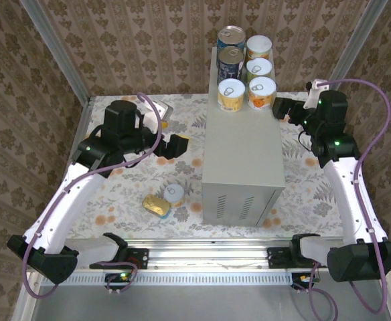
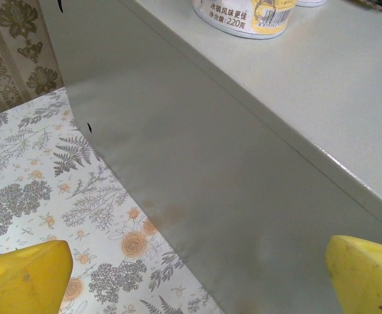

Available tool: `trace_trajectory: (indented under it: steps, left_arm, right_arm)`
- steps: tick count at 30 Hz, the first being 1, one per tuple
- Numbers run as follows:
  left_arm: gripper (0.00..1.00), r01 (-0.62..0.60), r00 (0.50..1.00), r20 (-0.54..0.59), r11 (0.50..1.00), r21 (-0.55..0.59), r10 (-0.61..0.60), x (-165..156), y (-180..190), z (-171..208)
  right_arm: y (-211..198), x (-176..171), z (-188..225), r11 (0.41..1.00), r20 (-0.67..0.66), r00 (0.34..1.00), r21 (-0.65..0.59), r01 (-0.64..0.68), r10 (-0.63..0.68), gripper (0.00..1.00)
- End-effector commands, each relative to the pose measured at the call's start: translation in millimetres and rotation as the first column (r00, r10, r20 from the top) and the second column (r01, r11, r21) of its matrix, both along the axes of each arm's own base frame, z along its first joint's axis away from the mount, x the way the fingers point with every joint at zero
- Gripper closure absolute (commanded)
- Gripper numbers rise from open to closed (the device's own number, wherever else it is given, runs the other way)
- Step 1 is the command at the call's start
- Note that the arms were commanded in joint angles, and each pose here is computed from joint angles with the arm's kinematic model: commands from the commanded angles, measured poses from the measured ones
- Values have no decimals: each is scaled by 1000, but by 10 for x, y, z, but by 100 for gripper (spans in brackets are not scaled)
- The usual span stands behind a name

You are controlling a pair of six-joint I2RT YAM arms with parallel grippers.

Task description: Place and organize the canned foods onto the counter

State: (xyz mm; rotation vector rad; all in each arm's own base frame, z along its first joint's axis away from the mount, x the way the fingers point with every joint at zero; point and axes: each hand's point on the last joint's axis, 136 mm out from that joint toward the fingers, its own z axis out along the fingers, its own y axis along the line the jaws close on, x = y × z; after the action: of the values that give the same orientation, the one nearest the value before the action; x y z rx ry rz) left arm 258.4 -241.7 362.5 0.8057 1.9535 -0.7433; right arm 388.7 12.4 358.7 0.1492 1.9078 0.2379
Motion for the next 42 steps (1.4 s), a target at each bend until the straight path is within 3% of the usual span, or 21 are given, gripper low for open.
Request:
trace_trajectory:
  steps: [1, 30, 42]
  left_arm:
    - [0, -10, 1000, -10, 1000, -22, 10, -2, 20, 12]
    - [0, -12, 1000, -11, 999, -36, 11, 12, 33, 19]
    - [0, -15, 1000, -12, 999, -41, 15, 41, 31, 20]
  right_arm:
    - [26, 53, 135, 1000, 36, 999, 10, -20, 19, 0]
    - [77, 143, 47, 999, 13, 999, 9, -53, 53, 0]
    - [57, -122, 284, 999, 55, 998, -12, -37, 38, 0]
